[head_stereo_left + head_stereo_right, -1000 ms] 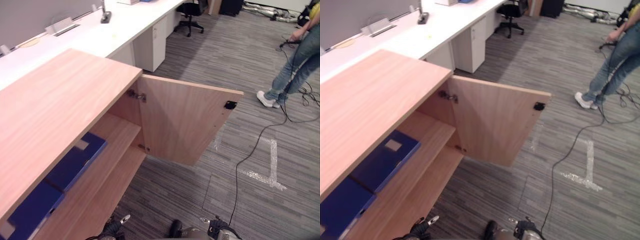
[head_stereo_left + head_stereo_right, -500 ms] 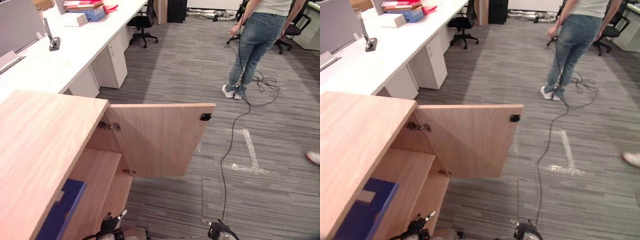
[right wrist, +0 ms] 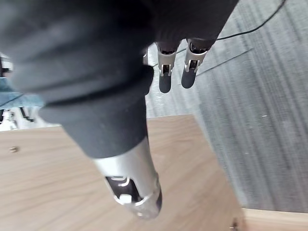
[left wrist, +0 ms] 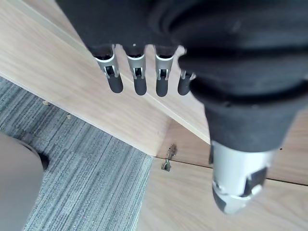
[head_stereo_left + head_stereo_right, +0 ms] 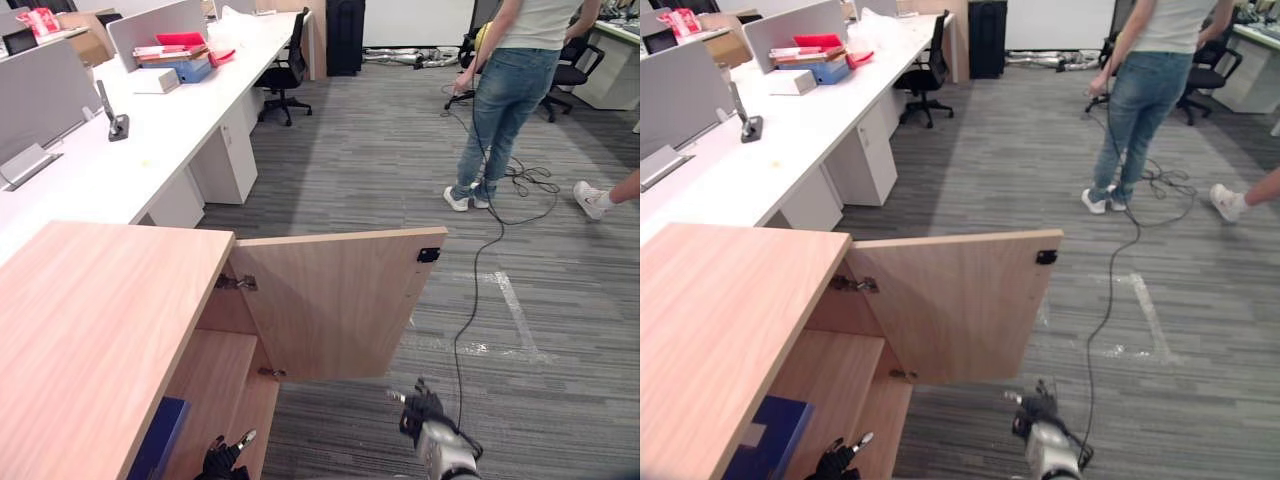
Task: Walk over to the cabinet, pick up the folder, carry it to the office cabinet, place the folder inside the office cabinet, then close the office cabinet door
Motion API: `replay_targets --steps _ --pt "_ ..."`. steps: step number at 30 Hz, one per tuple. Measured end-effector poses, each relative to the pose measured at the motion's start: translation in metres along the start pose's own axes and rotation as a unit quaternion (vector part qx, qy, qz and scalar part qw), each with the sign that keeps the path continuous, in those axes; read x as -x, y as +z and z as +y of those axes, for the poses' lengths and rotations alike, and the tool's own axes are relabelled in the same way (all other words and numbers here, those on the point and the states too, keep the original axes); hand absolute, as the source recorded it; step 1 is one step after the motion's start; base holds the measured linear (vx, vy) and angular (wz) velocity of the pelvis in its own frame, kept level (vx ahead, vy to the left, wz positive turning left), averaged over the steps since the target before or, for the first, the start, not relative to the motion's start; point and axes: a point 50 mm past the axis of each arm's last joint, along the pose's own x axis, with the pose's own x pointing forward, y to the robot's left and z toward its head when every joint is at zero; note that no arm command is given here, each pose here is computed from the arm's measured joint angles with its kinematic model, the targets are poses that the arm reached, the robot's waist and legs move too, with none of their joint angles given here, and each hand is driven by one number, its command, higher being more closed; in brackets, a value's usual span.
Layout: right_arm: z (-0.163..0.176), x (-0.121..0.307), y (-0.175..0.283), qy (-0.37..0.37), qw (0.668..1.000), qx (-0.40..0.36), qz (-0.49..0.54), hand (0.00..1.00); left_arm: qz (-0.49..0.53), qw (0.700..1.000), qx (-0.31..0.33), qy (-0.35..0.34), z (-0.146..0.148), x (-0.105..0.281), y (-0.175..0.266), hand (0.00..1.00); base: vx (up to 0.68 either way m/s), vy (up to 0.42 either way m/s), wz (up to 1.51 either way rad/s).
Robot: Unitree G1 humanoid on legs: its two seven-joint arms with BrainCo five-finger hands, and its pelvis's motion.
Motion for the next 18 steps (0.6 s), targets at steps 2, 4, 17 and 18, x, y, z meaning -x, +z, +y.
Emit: replay_targets --steps 2,4,17,18 --pt "0.008 -0.005 0.032 -0.001 0.999 -0.02 -0.048 0.0 -0.006 1.0 0.004 0.003 0.002 0.0 0.001 0.0 -0.01 -0.055 -0.16" --pt "0.01 -0.007 0.057 -0.006 0.995 -0.04 -0.086 0.0 -0.003 1.0 0.005 0.006 0.004 0.001 -0.001 0.0 0.01 -0.078 -0.12" --pt "0.019 -0.024 0.182 -0.013 0.983 -0.014 -0.185 0.0 -0.006 0.999 -0.032 0.011 0.023 0.001 -0.002 0.0 -0.03 -0.048 0.24" --pt "0.012 -0.026 0.186 -0.027 0.983 -0.01 -0.181 0.0 0.002 0.999 -0.036 0.019 0.031 0.003 -0.008 0.0 -0.04 0.017 0.34"
